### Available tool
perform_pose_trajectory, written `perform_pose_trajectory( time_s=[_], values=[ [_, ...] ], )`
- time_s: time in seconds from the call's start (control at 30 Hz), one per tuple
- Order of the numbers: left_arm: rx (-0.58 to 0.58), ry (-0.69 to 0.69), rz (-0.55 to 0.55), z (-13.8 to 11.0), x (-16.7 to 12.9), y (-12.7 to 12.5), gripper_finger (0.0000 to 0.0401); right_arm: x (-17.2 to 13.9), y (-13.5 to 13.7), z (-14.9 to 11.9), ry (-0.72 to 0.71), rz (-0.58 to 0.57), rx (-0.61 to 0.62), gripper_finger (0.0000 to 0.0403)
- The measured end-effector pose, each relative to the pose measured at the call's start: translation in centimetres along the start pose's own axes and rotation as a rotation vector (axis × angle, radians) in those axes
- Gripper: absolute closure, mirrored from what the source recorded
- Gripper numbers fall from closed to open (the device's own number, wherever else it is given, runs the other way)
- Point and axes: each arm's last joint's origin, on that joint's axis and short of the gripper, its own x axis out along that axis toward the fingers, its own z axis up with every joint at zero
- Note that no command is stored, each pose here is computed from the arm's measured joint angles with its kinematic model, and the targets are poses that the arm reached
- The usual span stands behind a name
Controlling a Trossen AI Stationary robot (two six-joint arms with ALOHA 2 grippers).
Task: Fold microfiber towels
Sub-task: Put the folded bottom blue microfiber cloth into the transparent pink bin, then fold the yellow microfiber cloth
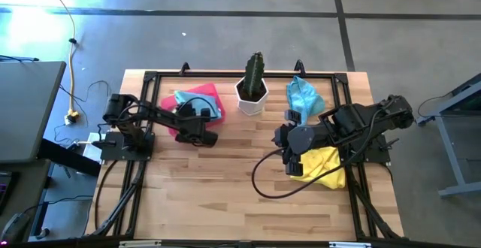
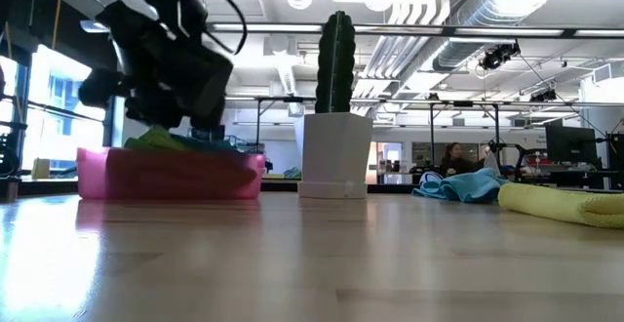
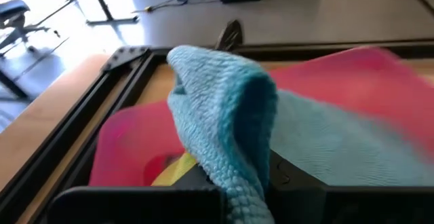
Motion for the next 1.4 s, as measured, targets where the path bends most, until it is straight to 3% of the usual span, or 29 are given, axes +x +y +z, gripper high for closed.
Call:
perform_pose_trajectory(
  time_s=[0.33, 0.5, 0.67, 0.8, 1.1, 1.4],
  values=[
    [0.027, 0.071, 0.035, -1.2, 0.0, 1.0, 0.0393, 0.0, 0.0, 0.0, -0.001, 0.000, 0.003, 0.0238],
    [0.043, 0.131, 0.056, -1.4, -0.2, 1.1, 0.0364, 0.0, 0.0, 0.1, -0.010, 0.003, 0.007, 0.0238],
    [0.179, 0.197, 0.074, -1.0, -0.2, 1.0, 0.0318, 0.0, 0.0, 0.1, -0.007, 0.008, 0.032, 0.0238],
    [0.320, 0.223, 0.067, 1.0, -1.1, 0.3, 0.0282, 0.0, 0.0, 0.0, -0.001, 0.013, 0.033, 0.0238],
    [0.794, 0.237, -0.063, 4.7, -3.8, -1.7, 0.0235, -0.1, -0.5, -1.5, 0.140, -0.071, 0.093, 0.0238],
    [0.913, 0.249, -0.098, 4.6, -4.3, -1.8, 0.0233, -0.5, -1.3, -3.4, 0.314, -0.202, 0.216, 0.0238]
  ],
)
